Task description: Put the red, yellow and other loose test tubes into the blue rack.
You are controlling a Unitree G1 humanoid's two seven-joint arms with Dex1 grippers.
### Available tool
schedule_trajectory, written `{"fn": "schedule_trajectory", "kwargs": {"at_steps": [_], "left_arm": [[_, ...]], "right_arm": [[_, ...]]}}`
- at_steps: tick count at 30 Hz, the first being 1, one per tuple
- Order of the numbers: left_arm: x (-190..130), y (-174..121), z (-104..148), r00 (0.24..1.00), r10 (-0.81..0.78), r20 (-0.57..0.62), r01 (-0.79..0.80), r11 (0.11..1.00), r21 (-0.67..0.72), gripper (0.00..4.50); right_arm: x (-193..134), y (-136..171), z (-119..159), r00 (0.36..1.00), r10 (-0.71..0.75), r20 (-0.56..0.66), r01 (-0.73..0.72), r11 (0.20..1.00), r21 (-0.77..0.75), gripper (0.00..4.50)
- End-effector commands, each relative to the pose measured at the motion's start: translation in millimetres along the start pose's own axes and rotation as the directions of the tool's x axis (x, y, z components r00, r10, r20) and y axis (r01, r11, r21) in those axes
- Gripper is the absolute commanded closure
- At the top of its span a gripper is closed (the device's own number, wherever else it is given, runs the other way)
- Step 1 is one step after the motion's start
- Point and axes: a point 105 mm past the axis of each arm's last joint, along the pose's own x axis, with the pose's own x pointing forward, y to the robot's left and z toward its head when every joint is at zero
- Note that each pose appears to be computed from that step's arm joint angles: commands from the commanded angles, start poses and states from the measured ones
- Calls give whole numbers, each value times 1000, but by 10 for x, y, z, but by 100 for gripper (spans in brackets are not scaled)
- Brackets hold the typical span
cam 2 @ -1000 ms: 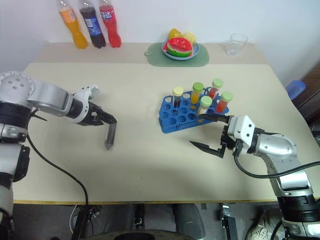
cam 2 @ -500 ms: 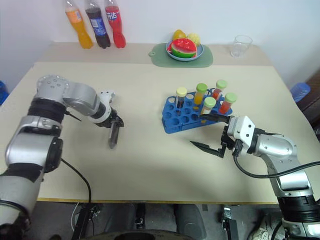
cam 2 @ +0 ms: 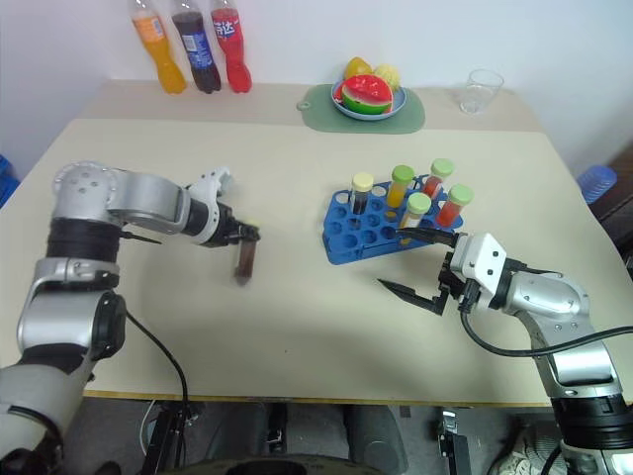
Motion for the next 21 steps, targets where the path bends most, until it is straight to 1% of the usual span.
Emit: {"fn": "schedule_trajectory", "kwargs": {"at_steps": [1, 2, 3, 4, 6, 7, 8, 9, 10, 11, 13, 14, 16, 18, 21], "left_arm": [[-386, -714, 253, 846, -475, 242, 397, 865, 309, 372], [-449, -807, 310, 775, -565, 285, 444, 806, 391, 372], [-484, -842, 343, 728, -614, 306, 457, 767, 451, 372], [-456, -813, 381, 727, -609, 318, 423, 762, 491, 372], [-407, -901, 514, 665, -671, 329, 343, 665, 664, 372], [-397, -933, 543, 641, -698, 318, 311, 616, 724, 372], [-354, -979, 614, 597, -726, 340, 271, 581, 767, 372], [-320, -994, 662, 570, -740, 356, 245, 568, 786, 372], [-255, -1012, 666, 560, -753, 345, 236, 545, 805, 372], [-201, -1050, 650, 545, -774, 323, 225, 506, 832, 372], [-102, -1137, 585, 485, -831, 272, 227, 420, 879, 372], [-75, -1158, 580, 457, -849, 265, 242, 406, 881, 372], [6, -1194, 538, 419, -878, 229, 329, 382, 864, 372], [75, -1206, 501, 402, -893, 205, 375, 364, 853, 372], [274, -1185, 460, 434, -880, 192, 351, 361, 864, 372]], "right_arm": [[-37, -77, 38, 994, -108, 9, 109, 994, -24, 0], [-46, -89, 7, 990, -141, -7, 140, 990, -21, 0], [-53, -96, -13, 987, -161, -18, 160, 987, -20, 0], [-61, -110, -50, 981, -188, -37, 187, 982, -19, 0], [-163, -89, -192, 949, -296, -110, 301, 953, 26, 0], [-198, -79, -231, 934, -331, -133, 339, 940, 42, 0], [-251, -54, -250, 915, -374, -150, 386, 920, 60, 0], [-276, -39, -250, 903, -399, -158, 413, 908, 69, 0], [-303, -8, -246, 892, -420, -165, 437, 896, 82, 0], [-331, 27, -239, 881, -441, -171, 460, 883, 95, 0], [-413, 106, -244, 850, -489, -197, 514, 851, 105, 0], [-438, 135, -250, 838, -504, -210, 532, 841, 102, 0], [-510, 214, -278, 812, -530, -243, 565, 819, 100, 0], [-566, 266, -292, 791, -552, -265, 591, 801, 95, 0], [-679, 361, -327, 744, -593, -309, 643, 760, 92, 0]]}}
